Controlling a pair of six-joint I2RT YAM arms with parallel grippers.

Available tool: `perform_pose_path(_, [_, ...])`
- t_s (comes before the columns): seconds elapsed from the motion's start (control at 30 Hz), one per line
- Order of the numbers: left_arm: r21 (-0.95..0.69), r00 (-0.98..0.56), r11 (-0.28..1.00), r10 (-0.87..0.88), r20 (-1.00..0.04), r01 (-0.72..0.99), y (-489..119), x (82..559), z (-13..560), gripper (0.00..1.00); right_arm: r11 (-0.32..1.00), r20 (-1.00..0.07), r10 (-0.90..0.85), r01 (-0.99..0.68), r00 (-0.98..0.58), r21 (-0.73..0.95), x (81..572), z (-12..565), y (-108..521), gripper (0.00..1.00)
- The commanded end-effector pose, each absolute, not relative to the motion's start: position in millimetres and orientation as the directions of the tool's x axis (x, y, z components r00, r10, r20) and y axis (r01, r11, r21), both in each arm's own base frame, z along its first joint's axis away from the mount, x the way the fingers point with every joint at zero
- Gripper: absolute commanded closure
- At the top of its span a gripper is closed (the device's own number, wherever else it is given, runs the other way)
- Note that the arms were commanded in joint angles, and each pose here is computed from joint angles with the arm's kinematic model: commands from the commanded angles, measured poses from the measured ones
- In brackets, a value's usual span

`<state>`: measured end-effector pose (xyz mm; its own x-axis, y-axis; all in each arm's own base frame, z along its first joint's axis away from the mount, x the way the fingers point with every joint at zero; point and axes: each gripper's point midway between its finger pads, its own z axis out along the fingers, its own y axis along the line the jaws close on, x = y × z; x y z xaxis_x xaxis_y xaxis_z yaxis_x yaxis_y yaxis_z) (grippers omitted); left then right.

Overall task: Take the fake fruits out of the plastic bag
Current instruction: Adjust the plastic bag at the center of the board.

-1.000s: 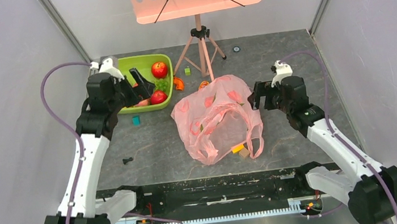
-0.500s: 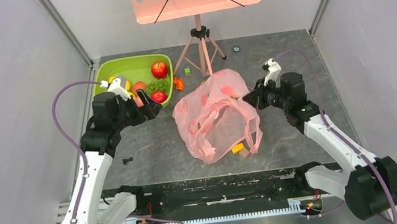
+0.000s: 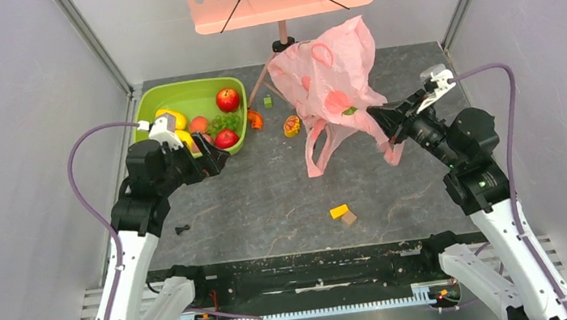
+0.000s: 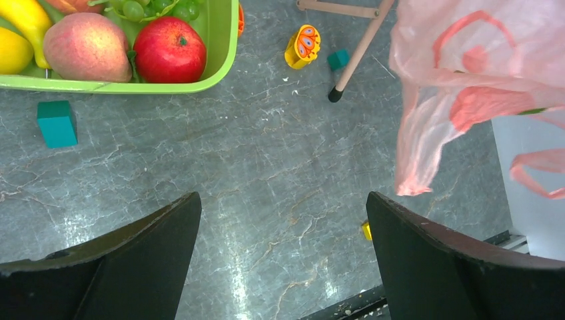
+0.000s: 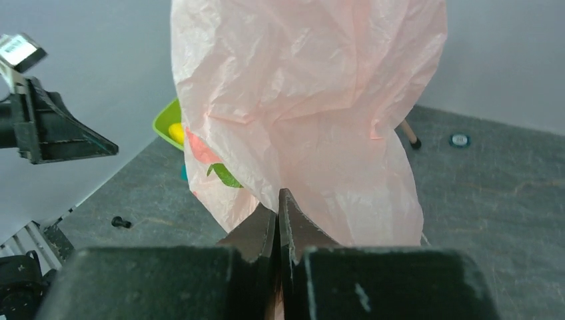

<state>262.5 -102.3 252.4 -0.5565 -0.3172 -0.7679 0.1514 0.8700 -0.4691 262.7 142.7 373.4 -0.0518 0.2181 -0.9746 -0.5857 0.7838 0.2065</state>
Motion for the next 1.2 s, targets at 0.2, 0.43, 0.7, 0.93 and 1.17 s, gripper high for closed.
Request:
perform_pose_path(0.2, [-0.457, -0.542, 0.871, -0.3, -0.785, 0.18, -101.2, 248.3, 256.0, 0.0, 0.841, -0.939, 0.099, -0.477, -0.329, 0.256, 275.6, 286.1, 134.7, 0.29])
perform_pose_path(0.43, [-0.42, -0.548, 0.892, -0.271, -0.791, 0.165, -93.3, 237.9, 239.4, 0.0, 0.959, -0.969, 0.119, -0.229, -0.217, 0.169, 276.1, 304.7, 80.3, 0.04])
perform_pose_path(0.7, [-0.388, -0.535, 0.908, -0.253, -0.806, 0.156, -85.4, 224.8, 219.9, 0.0, 0.996, -0.974, 0.05, -0.057, -0.221, 0.064, 257.9, 266.1, 38.6, 0.02])
perform_pose_path(0.93, [-0.368, -0.498, 0.922, -0.264, -0.826, 0.123, -76.2, 224.0, 219.9, 0.0, 0.99, -0.986, 0.108, -0.082, -0.124, 0.119, 239.8, 275.2, 39.5, 0.02])
perform_pose_path(1.17, [-0.366, -0.491, 0.924, -0.269, -0.829, 0.113, -74.4, 224.7, 221.4, 0.0, 0.971, -0.984, 0.114, -0.193, -0.134, 0.138, 233.6, 261.0, 58.8, 0.02])
